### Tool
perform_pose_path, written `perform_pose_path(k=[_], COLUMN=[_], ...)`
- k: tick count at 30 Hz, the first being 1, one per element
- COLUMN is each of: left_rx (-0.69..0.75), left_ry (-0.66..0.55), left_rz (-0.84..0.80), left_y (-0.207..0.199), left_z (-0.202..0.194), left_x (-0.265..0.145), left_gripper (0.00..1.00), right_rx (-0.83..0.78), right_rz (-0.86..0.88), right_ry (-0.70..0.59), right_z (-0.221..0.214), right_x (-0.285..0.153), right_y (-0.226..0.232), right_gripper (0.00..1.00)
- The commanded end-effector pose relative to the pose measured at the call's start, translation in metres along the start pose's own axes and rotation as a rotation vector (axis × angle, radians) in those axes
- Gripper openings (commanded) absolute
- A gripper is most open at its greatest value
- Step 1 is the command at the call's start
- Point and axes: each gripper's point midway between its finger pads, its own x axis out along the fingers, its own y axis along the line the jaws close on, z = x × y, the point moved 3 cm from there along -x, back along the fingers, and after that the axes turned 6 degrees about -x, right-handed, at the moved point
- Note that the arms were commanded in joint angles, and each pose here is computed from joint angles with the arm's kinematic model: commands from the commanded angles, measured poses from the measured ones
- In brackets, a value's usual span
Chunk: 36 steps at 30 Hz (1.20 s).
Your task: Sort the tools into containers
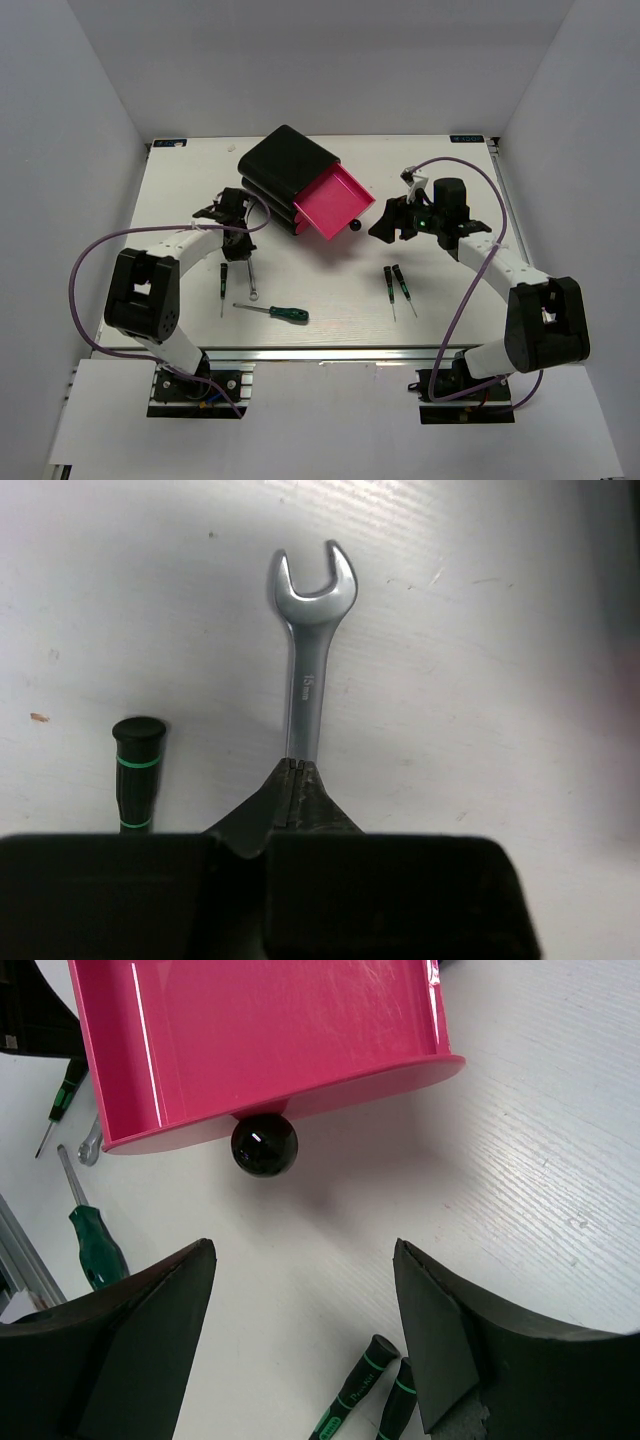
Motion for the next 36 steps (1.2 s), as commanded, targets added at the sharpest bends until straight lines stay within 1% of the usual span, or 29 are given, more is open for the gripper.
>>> perform_pose_path(k=[1,6,11,12,14,16,19,25,30,32,36], left_rx=[-0.016,-0.016,-0.009,-0.001,0.007,0.013,0.022,0.033,0.062,0.089,0.148], left_ry=[-0.057,-0.050,-0.017,-0.005,0.012,0.030,0.058,0.093,0.119,0.127,0.153], left_rz=[-0.030,-0.021,-0.007,0.002,0.010,0.009,0.013,-0.003,0.023,0.067,0.171], left_y=[-0.009,-0.007,-0.003,-0.001,0.003,0.005,0.008,0.006,0.007,0.011,0.023], left_z=[0.019,0.017,0.008,0.005,-0.001,-0.008,-0.016,-0.024,-0.029,-0.033,-0.045], left_x=[-0.017,-0.015,-0.009,-0.006,-0.003,0.001,0.007,0.019,0.028,0.030,0.036], left_gripper=[0.00,0.00,0.01,0.14,0.27,0.36,0.41,0.42,0.42,0.40,0.32], right_rx=[-0.042,-0.040,-0.038,-0.038,-0.038,-0.038,-0.038,-0.040,-0.039,-0.037,-0.035], right_rz=[-0.002,-0.001,-0.002,-0.002,-0.004,-0.004,-0.004,-0.008,-0.007,-0.010,-0.013], right_ry=[-0.050,-0.051,-0.049,-0.048,-0.051,-0.051,-0.049,-0.047,-0.046,-0.047,-0.046], right_z=[0.011,0.010,0.009,0.009,0.010,0.010,0.009,0.009,0.009,0.009,0.008], right_x=[-0.006,-0.006,-0.006,-0.005,-0.005,-0.005,-0.005,-0.005,-0.004,-0.005,-0.005], right_y=[0.002,0.003,0.002,0.002,0.002,0.002,0.002,0.000,0.001,0.000,0.000], right_gripper=[0.77,0.77,0.78,0.78,0.78,0.77,0.77,0.77,0.78,0.78,0.77])
